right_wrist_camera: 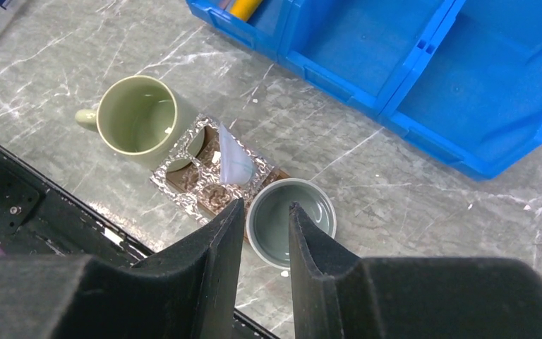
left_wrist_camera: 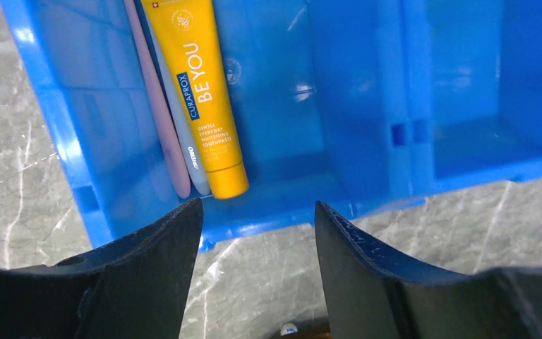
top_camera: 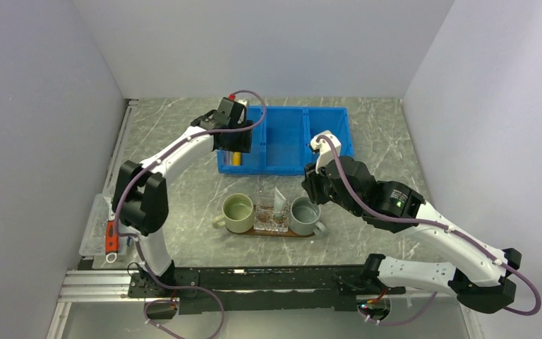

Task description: Prepare toiletry sets of a toothbrush and toothpaste on the tray

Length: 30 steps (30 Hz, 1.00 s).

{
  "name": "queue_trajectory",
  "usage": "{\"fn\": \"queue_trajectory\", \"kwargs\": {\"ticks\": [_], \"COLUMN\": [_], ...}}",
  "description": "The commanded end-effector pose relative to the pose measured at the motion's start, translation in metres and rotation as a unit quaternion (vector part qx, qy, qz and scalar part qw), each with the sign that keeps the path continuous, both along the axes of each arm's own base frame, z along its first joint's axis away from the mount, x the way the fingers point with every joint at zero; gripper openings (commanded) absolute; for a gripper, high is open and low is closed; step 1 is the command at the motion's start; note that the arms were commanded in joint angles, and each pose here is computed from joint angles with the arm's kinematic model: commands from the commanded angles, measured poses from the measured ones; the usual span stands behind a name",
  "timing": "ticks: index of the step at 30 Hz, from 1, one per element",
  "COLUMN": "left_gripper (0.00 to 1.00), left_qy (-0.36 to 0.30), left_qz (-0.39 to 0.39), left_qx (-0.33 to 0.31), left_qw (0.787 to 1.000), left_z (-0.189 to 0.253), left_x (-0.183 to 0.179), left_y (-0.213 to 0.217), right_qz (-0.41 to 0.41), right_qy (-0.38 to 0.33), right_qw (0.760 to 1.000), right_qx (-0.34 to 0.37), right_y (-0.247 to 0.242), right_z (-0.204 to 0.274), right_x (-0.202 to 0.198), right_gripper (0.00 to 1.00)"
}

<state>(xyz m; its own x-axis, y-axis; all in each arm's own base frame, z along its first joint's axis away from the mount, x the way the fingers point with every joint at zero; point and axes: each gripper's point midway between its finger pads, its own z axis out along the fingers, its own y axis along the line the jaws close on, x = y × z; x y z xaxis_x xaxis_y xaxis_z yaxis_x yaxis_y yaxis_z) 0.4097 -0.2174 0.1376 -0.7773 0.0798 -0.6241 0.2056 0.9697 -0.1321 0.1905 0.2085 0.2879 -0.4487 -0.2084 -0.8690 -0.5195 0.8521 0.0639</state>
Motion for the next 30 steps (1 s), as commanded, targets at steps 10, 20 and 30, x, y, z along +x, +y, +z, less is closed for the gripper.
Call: {"fn": "queue_trajectory", "kwargs": {"ticks": [10,20,30], "left_gripper": [0.64,0.64,0.64], "left_qy": [0.021,0.048,0.072], "left_qz": [0.039,0.059,0.069], "left_qx": [0.043,0.057,0.076], "left_qw": [0.998,0.995,0.992], "left_z": [-0.033,-0.065,-0.091], "left_x": [0.042,0.052,0.052], "left_y": [0.002,0.005,0.007], "right_qz": [0.011,0.015,0.012], "right_qy": [-0.009,-0.01,-0.015], "right_qw": [1.0,1.0,1.0], "right_qx": [0.024,0.016,0.012], "right_y": [0.001,-0.001,-0.006], "right_z": [0.001,-0.005,-0.005], "right_x": [-0.004,-0.005,-0.005], "right_gripper": [0.31,0.32,0.32]}}
